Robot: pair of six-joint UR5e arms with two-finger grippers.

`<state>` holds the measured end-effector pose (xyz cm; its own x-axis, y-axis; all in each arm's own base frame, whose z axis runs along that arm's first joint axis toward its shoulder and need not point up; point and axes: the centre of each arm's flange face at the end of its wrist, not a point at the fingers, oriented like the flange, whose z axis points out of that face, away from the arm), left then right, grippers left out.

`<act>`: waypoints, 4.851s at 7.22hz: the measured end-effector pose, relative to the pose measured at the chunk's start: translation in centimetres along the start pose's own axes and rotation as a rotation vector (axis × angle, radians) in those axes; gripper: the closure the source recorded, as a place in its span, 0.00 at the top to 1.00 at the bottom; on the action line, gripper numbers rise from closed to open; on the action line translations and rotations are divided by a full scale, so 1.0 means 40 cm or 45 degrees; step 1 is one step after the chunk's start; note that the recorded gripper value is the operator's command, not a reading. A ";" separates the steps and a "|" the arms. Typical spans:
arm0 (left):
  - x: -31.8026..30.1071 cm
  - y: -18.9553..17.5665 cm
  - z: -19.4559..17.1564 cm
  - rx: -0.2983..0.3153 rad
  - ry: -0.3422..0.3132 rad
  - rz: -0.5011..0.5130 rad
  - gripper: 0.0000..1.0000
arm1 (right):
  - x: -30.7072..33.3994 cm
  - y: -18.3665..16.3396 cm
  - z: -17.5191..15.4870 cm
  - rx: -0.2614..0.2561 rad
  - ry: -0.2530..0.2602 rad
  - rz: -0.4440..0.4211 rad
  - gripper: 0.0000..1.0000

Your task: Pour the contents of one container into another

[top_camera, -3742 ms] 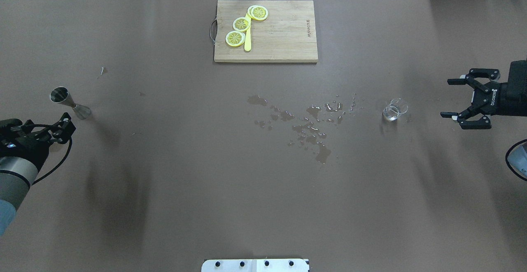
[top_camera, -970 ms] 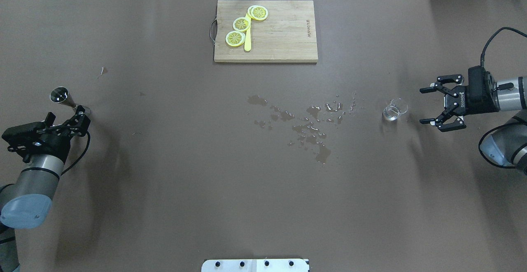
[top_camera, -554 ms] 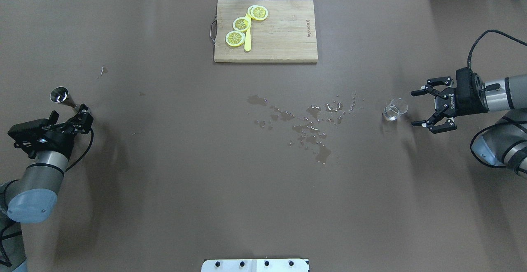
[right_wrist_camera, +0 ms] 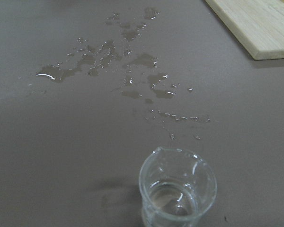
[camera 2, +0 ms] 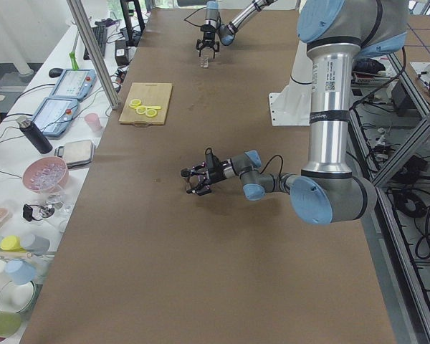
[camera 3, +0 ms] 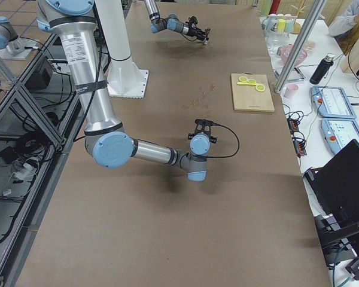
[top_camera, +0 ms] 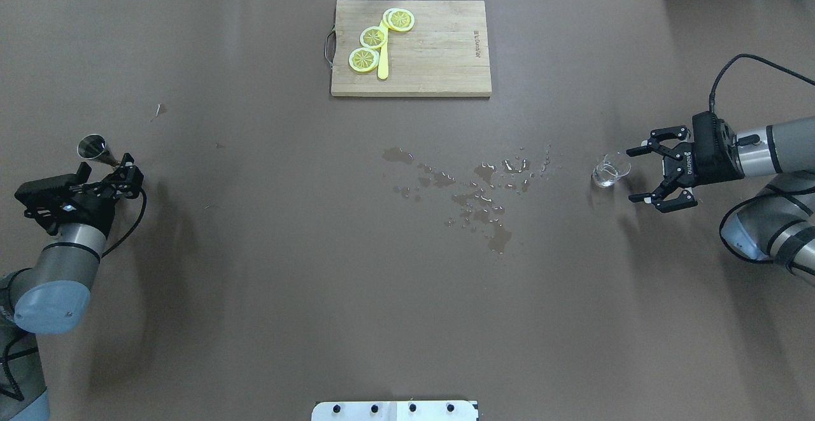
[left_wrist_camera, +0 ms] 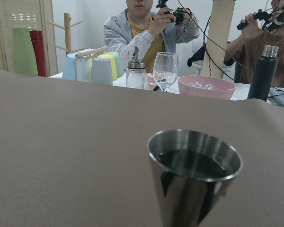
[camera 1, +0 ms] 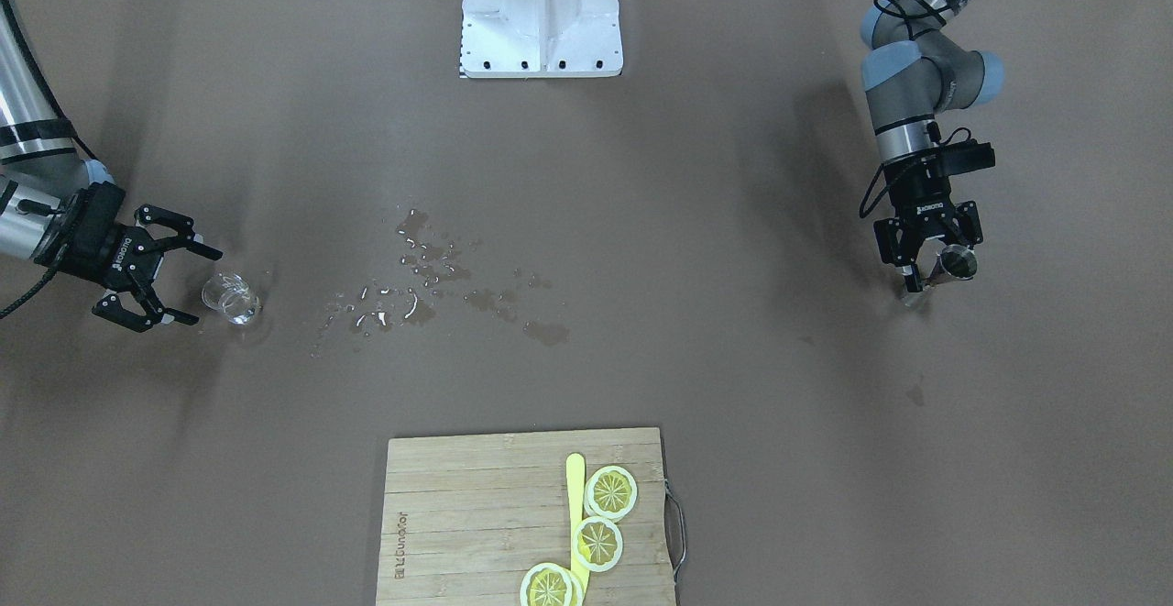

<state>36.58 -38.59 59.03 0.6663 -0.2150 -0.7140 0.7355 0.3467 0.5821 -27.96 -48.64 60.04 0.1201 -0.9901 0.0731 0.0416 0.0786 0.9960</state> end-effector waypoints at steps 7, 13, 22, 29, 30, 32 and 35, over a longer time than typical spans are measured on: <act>0.040 -0.030 0.026 0.033 -0.005 0.023 0.32 | 0.029 -0.027 0.057 0.001 -0.028 -0.009 0.94; 0.019 -0.033 0.047 0.040 -0.028 0.069 0.00 | 0.024 -0.018 0.074 -0.009 -0.042 0.003 0.93; 0.179 -0.229 0.021 0.059 0.234 0.097 0.00 | 0.027 -0.025 0.084 -0.016 -0.044 0.026 0.29; 0.605 -0.322 -0.043 0.079 0.589 0.270 0.00 | 0.128 -0.099 0.008 -0.004 0.065 0.008 0.00; 0.691 -0.317 -0.071 0.082 0.665 0.336 0.00 | 0.157 -0.137 0.003 -0.014 0.084 0.018 0.00; 0.796 -0.285 -0.132 0.057 0.803 0.443 0.00 | 0.189 -0.194 -0.009 -0.039 0.120 0.043 0.00; 0.914 -0.247 -0.213 0.054 0.901 0.503 0.00 | 0.219 -0.260 -0.043 -0.068 0.178 0.065 0.00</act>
<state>52.61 -42.09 23.86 0.6533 0.5492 -0.5211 0.4753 0.2382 0.8470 -25.63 -57.92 50.22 0.2599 -0.9591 0.1126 0.0839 0.1386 0.9868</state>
